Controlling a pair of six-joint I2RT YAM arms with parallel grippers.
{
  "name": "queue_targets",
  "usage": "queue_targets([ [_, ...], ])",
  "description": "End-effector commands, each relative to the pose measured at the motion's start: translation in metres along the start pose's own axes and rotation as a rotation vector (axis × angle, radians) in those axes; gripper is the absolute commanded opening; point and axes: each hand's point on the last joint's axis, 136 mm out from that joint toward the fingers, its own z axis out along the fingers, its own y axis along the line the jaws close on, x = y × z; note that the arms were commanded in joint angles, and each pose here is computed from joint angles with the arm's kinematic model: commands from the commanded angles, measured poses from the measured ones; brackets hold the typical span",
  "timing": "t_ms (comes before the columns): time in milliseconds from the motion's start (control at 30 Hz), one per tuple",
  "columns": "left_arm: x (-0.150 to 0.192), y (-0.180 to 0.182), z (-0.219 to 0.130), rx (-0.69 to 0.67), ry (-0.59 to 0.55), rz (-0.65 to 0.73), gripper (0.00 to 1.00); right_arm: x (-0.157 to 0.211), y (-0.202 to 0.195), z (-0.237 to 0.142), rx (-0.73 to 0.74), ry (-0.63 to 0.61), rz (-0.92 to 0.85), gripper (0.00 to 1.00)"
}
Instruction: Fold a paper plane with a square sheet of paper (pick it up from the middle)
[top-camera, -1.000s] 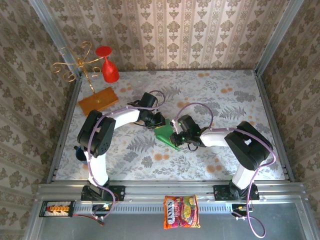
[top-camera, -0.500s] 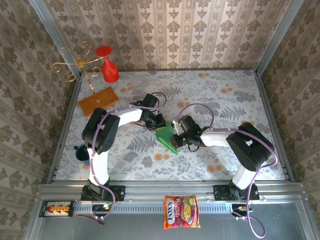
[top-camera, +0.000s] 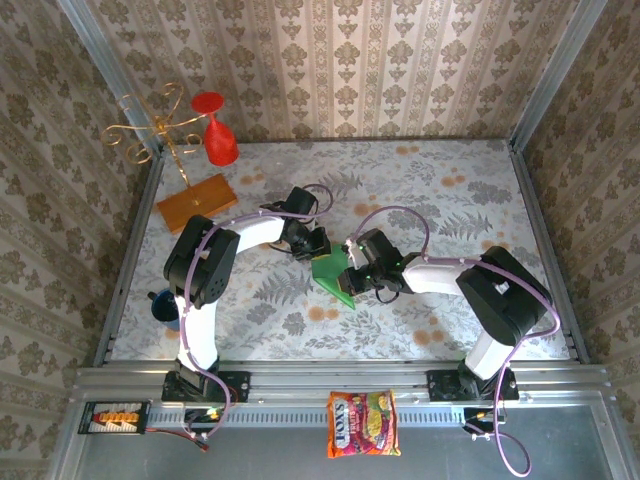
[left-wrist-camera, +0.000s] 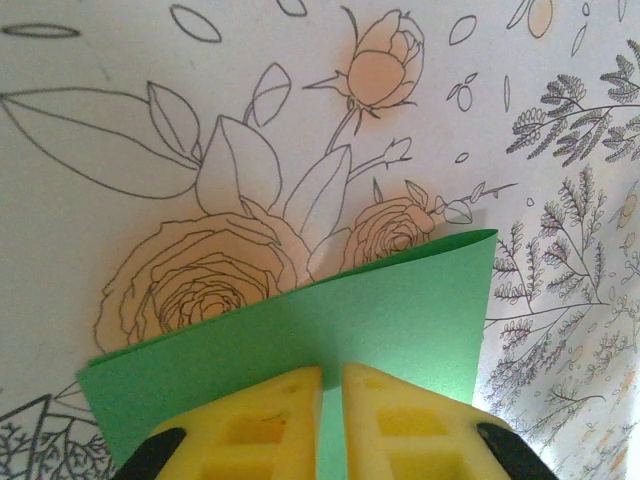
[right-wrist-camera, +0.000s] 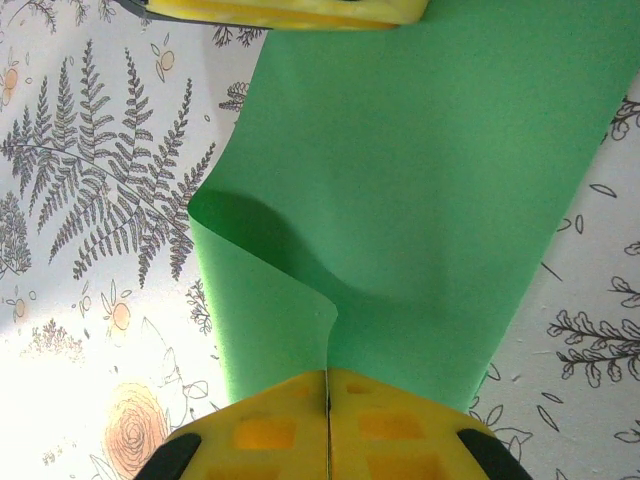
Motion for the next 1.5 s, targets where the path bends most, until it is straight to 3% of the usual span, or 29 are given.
queue_targets([
  [0,0.009,0.013,0.008,-0.058,0.038,-0.01,0.14,0.003,0.0,-0.003,-0.002,0.009,0.021,0.08],
  [1167,0.009,0.004,0.007,-0.024,0.037,0.006,0.13,0.014,-0.023,0.01,0.092,0.054,0.031,0.08],
  [1333,-0.013,-0.019,-0.014,0.028,-0.04,0.02,0.14,0.016,-0.027,0.015,0.106,0.067,0.053,0.08],
  [1467,-0.036,-0.019,-0.05,-0.009,-0.191,-0.028,0.16,0.011,-0.031,0.019,0.134,0.071,0.095,0.08],
])
